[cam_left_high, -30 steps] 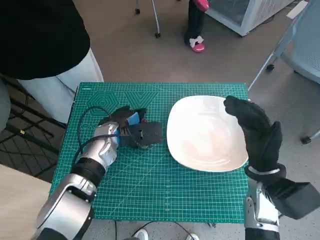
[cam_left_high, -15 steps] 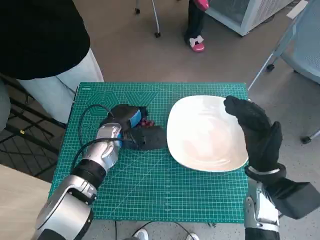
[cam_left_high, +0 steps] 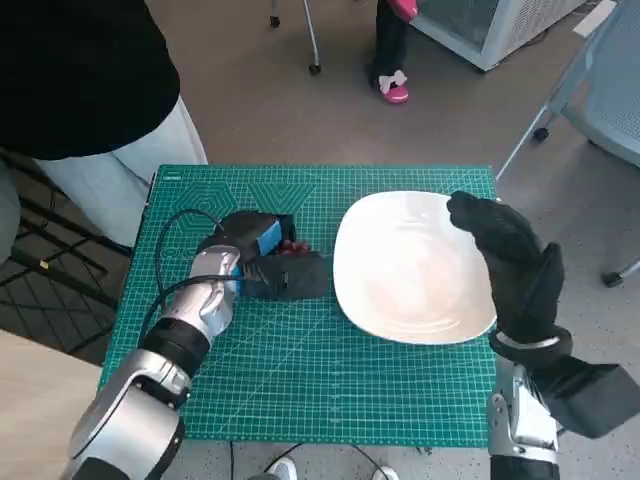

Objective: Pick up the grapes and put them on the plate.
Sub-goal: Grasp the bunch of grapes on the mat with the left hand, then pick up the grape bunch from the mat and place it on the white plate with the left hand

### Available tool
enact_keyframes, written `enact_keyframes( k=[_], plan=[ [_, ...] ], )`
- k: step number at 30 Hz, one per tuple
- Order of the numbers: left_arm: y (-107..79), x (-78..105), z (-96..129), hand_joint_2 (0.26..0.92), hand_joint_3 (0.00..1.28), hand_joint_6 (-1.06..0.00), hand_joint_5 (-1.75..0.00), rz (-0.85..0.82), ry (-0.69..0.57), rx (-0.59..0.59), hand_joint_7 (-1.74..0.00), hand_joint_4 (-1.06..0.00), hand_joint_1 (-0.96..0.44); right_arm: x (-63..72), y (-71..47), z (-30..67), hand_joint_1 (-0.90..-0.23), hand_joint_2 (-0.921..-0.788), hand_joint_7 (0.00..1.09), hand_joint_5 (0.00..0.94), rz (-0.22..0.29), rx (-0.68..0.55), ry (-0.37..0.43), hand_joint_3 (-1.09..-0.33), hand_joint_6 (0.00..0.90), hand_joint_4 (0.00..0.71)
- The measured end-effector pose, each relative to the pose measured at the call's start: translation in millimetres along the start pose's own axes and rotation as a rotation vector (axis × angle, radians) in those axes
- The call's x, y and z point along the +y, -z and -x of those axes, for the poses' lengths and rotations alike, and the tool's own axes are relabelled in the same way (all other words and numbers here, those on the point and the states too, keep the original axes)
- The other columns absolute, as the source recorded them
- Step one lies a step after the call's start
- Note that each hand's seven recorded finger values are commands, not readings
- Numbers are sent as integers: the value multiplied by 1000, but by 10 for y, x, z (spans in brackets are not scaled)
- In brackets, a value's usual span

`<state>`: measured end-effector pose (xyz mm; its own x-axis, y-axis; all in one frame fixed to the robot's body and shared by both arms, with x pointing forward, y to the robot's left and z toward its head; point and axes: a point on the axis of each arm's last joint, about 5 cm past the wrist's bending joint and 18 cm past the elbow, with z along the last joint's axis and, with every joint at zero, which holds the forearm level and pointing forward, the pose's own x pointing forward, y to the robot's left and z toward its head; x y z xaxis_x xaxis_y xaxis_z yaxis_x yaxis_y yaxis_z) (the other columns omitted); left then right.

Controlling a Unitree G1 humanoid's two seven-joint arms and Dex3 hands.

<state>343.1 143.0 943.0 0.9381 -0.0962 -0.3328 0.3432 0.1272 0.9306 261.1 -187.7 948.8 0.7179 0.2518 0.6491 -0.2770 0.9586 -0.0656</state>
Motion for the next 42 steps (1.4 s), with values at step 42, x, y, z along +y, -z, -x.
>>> enact_keyframes(
  k=[42],
  plan=[
    [-164, 552, 318, 920, 115, -592, -1331, 63, -178, -170, -1083, -634, 1, -2, 38, -43, -638, -921, 435, 1, -3, -4, 3, -857, 2, 400]
  ],
)
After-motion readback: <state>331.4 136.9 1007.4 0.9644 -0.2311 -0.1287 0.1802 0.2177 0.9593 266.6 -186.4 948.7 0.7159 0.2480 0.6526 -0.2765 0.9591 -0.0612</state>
